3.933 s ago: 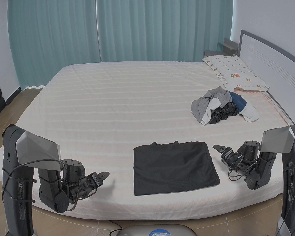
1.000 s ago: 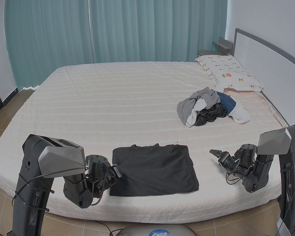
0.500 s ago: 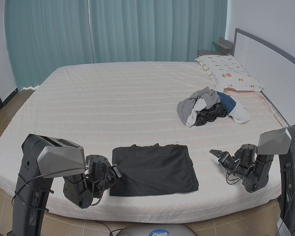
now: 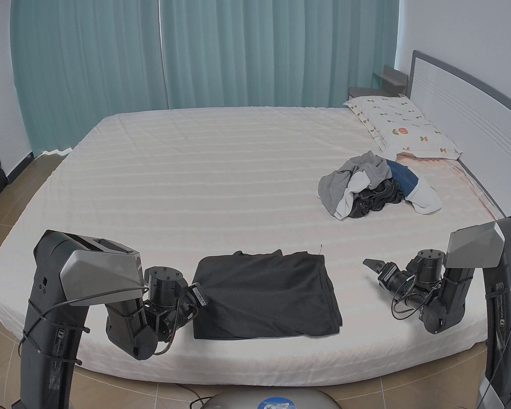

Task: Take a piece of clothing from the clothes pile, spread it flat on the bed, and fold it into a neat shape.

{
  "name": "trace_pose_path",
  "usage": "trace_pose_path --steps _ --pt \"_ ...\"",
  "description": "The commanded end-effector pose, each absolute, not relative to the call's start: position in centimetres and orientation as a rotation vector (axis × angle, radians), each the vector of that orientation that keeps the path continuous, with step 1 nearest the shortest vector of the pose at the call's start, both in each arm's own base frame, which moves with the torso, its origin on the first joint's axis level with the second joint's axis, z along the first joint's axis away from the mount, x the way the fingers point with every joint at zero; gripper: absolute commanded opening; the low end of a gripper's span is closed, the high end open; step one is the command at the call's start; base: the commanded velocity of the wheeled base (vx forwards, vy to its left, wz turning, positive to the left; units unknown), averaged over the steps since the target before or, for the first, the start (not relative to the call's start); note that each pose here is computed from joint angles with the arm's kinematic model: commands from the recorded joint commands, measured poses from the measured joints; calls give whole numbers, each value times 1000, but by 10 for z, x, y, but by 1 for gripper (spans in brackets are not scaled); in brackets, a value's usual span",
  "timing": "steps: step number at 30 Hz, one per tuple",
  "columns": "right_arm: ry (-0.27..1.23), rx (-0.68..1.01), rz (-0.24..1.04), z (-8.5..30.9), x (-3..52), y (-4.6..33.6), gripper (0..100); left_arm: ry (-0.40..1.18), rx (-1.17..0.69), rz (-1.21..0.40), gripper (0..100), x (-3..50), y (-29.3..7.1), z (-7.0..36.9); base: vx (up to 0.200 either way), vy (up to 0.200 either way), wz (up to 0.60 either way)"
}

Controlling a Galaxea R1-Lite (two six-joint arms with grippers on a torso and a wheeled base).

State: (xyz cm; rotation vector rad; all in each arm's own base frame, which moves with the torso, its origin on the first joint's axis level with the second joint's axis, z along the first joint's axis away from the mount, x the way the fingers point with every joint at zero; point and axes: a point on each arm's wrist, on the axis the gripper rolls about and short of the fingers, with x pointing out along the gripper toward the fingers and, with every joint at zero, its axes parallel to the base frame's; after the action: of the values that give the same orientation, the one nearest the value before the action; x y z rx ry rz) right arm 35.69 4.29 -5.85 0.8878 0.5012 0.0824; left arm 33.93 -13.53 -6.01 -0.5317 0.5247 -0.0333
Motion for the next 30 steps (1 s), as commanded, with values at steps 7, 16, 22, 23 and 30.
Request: trace_pose_path --steps 7,16,22,23,30 --pt "500 887 80 -59 357 43 100 520 -538 -16 0 339 -129 -57 0 200 0" --pt "501 887 81 -59 357 43 100 523 -540 2 0 340 -123 -58 0 200 0" --pt "500 887 80 -59 357 43 100 523 -543 19 0 341 -117 -59 0 200 0" --pt "501 887 81 -59 357 43 100 523 -543 20 0 342 -117 -59 0 200 0" --pt "501 887 81 -59 357 43 100 520 -548 31 0 342 -113 -59 0 200 0"
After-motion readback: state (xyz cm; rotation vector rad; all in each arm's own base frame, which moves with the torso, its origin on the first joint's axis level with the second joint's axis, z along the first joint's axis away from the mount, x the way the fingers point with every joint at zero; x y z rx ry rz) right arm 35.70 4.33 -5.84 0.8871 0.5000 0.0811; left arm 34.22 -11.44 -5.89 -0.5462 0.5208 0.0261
